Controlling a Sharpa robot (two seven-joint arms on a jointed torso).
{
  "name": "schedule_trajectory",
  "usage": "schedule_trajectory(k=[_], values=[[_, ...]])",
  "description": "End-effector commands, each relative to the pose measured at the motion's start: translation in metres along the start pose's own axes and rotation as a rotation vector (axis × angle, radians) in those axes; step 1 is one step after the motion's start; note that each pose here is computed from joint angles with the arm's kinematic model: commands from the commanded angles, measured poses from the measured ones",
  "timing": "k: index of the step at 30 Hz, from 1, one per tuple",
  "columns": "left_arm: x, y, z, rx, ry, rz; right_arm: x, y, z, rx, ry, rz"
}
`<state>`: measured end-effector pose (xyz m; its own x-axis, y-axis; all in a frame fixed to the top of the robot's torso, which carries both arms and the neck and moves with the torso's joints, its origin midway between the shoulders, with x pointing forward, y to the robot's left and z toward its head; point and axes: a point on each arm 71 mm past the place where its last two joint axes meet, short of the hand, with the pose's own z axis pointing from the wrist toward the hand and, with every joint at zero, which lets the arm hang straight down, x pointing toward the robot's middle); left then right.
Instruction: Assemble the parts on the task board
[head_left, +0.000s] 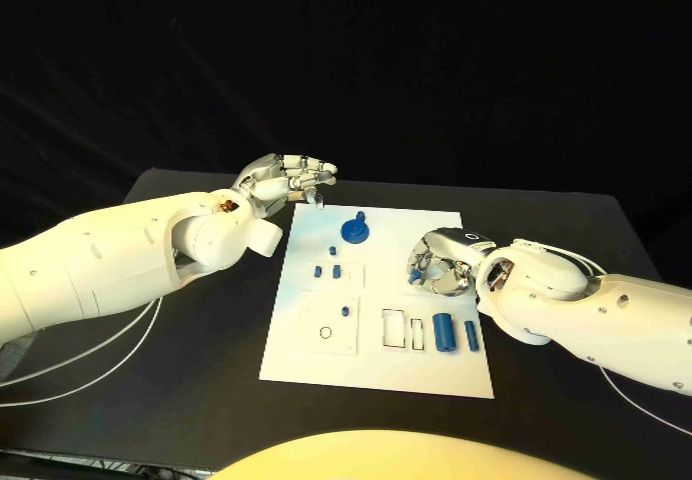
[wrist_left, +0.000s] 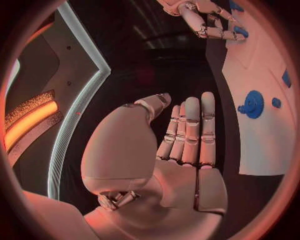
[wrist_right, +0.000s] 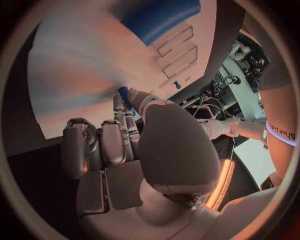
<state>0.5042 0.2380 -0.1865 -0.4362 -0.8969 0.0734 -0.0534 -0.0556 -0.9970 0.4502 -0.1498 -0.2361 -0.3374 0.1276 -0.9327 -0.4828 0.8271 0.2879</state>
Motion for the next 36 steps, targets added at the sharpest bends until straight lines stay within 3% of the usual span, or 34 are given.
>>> schedule_trajectory(k=[1,11,18,26,36], values=[[0.0025,-0.0011,0.0004,0.007,0.018,-0.004,-0.003,0.002,-0.001,-0.009,-0.053,0.005],[0.0024,-0.0009,0.0010,0.007,0.017,-0.006,-0.016,0.007,-0.009,-0.032,-0.147,0.053],[0.0019,-0.0006,0.0017,0.006,0.015,-0.008,-0.030,0.017,-0.019,-0.053,-0.174,0.088],[0.0025,0.0000,0.0034,0.006,0.016,-0.014,-0.027,0.049,-0.019,-0.132,-0.149,0.144],[0.0064,0.0010,0.0067,0.005,0.026,-0.022,0.001,0.099,-0.004,-0.247,-0.069,0.178]])
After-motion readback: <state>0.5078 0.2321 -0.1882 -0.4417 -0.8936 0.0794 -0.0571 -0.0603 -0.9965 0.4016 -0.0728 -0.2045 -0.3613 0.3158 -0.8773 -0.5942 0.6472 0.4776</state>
